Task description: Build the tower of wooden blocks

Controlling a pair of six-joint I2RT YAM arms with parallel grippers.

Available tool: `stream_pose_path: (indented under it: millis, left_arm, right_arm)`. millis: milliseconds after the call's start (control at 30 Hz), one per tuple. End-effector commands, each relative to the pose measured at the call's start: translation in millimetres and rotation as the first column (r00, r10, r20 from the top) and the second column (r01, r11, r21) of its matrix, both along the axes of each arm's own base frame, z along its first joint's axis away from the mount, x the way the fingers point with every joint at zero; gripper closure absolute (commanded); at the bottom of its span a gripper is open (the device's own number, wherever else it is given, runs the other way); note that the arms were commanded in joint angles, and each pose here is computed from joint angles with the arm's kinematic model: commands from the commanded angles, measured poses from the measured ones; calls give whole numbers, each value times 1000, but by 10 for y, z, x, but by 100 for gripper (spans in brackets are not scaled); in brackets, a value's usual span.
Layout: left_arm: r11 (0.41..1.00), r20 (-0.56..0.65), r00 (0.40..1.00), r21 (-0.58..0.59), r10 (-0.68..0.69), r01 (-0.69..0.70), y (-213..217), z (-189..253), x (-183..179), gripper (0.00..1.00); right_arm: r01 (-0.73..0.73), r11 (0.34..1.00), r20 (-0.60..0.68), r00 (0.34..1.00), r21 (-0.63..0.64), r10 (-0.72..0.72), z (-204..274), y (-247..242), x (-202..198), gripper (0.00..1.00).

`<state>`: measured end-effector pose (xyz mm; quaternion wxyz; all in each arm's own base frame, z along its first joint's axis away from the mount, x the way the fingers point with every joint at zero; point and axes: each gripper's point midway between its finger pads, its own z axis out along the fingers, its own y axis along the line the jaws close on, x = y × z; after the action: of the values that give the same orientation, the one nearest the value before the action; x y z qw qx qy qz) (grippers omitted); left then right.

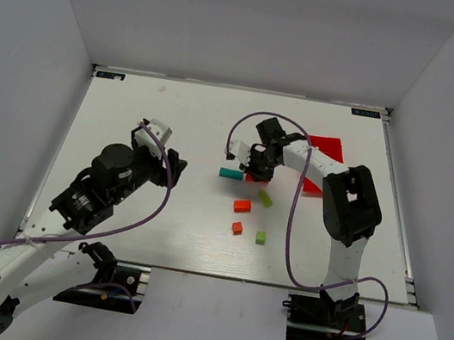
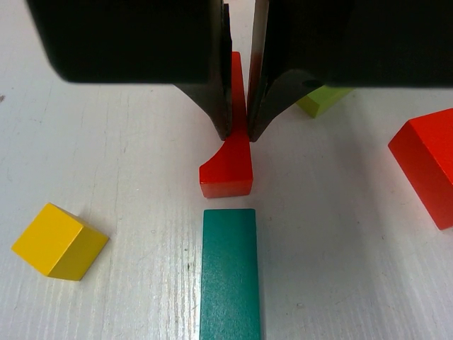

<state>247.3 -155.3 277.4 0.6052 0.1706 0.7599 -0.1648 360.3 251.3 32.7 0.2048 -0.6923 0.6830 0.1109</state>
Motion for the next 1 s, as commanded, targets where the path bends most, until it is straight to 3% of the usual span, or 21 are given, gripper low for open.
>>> stream_pose_path:
  millis: [0, 667, 967]
  left_arm:
    - [1000, 3, 1000, 2, -6, 6, 0, -3, -5, 23]
    - [1000, 3, 1000, 2, -6, 6, 0, -3, -5, 23]
    - [1000, 3, 1000, 2, -6, 6, 0, -3, -5, 23]
  right_arm:
    - [13, 999, 31, 999, 35, -14, 112, 71, 121, 100]
    - [27, 998, 30, 999, 50, -28, 99, 116, 127, 100]
    - [81, 996, 223, 971, 40, -88, 168, -13, 356, 100]
